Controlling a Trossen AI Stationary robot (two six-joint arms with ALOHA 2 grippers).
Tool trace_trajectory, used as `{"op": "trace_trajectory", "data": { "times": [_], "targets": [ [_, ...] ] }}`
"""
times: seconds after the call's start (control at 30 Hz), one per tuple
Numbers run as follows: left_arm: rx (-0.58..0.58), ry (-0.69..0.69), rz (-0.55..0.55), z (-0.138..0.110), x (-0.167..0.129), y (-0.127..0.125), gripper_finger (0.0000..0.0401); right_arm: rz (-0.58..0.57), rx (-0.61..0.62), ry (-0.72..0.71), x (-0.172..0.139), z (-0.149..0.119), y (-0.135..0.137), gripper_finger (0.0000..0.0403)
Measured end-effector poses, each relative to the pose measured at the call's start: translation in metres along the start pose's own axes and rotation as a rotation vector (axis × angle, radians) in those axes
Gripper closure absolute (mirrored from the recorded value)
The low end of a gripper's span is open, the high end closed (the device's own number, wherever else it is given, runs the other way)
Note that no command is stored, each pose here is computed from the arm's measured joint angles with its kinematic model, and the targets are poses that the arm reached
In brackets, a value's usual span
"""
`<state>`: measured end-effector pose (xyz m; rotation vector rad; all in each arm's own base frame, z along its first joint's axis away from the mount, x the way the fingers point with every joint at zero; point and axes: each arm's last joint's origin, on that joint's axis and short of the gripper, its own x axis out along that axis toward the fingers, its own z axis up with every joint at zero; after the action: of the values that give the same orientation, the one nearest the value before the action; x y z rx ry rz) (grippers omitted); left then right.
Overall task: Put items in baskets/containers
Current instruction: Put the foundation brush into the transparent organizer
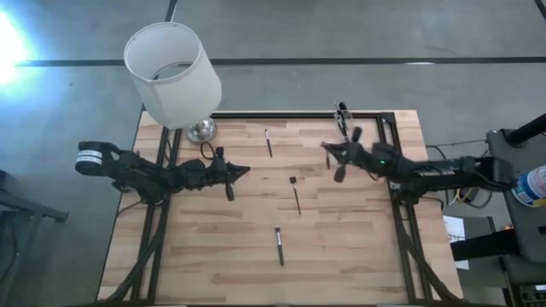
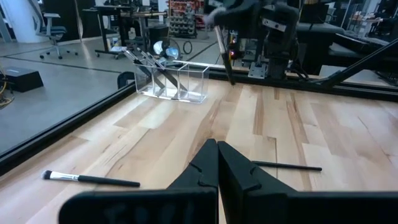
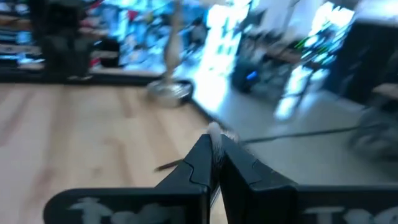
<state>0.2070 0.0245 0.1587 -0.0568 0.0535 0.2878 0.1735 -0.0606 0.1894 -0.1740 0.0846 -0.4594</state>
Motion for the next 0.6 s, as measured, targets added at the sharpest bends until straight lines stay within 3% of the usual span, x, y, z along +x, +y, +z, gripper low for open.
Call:
{"op": "trace_trajectory", "data": {
  "times": [0.3,0.6],
  "targets": [
    [0.0,-0.001,0.0,0.0,0.0,0.0,0.0401,-0.278,-0.105,-0.141,-0.047,-0.005,-0.014,0.0391],
    [0.0,-0.001,0.0,0.0,0.0,0.0,0.0401,-0.434,-0.144,-0.118,-0.055,-0.013,-0.035,0.039]
  ]
}}
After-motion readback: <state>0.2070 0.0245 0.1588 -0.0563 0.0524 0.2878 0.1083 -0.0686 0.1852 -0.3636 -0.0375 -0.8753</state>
